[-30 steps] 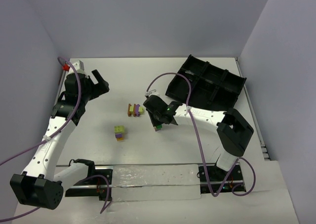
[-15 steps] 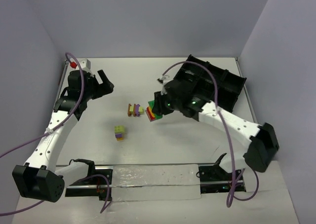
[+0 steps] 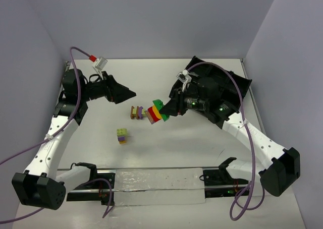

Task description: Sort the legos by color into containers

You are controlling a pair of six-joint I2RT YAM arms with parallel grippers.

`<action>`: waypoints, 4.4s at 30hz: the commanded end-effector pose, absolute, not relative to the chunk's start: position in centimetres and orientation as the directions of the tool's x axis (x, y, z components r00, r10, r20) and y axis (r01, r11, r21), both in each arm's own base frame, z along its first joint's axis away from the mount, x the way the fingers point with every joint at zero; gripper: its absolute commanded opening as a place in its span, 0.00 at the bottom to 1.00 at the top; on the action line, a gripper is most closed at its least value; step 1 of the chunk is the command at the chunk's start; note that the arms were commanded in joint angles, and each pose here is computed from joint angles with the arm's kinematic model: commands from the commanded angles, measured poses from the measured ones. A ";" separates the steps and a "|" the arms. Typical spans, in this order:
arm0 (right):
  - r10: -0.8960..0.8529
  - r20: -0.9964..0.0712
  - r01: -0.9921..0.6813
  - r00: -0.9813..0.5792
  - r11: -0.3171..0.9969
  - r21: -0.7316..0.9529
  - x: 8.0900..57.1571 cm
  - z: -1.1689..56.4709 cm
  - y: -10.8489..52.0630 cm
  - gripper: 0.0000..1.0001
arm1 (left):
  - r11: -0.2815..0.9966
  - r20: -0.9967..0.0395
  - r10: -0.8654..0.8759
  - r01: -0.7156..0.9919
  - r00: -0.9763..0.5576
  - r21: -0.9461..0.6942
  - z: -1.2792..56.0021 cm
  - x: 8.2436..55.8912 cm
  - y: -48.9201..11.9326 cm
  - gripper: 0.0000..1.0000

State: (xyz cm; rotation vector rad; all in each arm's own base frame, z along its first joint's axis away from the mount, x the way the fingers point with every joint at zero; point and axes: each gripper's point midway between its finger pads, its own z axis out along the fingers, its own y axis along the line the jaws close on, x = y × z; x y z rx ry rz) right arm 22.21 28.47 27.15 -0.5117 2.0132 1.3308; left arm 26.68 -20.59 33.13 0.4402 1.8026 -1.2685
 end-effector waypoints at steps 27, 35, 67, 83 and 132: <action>0.048 -0.757 -0.748 -0.652 0.120 0.652 19.5 32.5 30.0 0.00 | 0.049 -0.829 0.057 0.831 -0.556 -0.554 31.7 19.7 -26.8 0.88; 0.046 -0.761 -0.752 -0.647 0.125 0.647 19.6 32.5 30.0 0.00 | 0.005 -0.837 0.061 0.838 -0.544 -0.545 32.4 19.3 -28.0 0.82; 0.032 -0.779 -0.765 -0.626 0.172 0.621 21.0 33.8 29.5 0.00 | 0.057 -0.829 0.066 0.832 -0.555 -0.552 32.2 20.8 -28.3 0.00; 0.038 -0.727 -0.702 -0.685 0.233 0.673 23.4 31.1 28.0 0.00 | 0.064 -0.799 -0.008 0.797 -0.602 -0.601 32.6 24.9 -26.8 0.00; 0.461 -0.747 0.390 -0.479 0.874 0.289 52.1 23.2 6.4 0.00 | 0.750 -0.623 -0.223 0.276 -0.749 -0.601 23.7 40.4 -22.8 0.00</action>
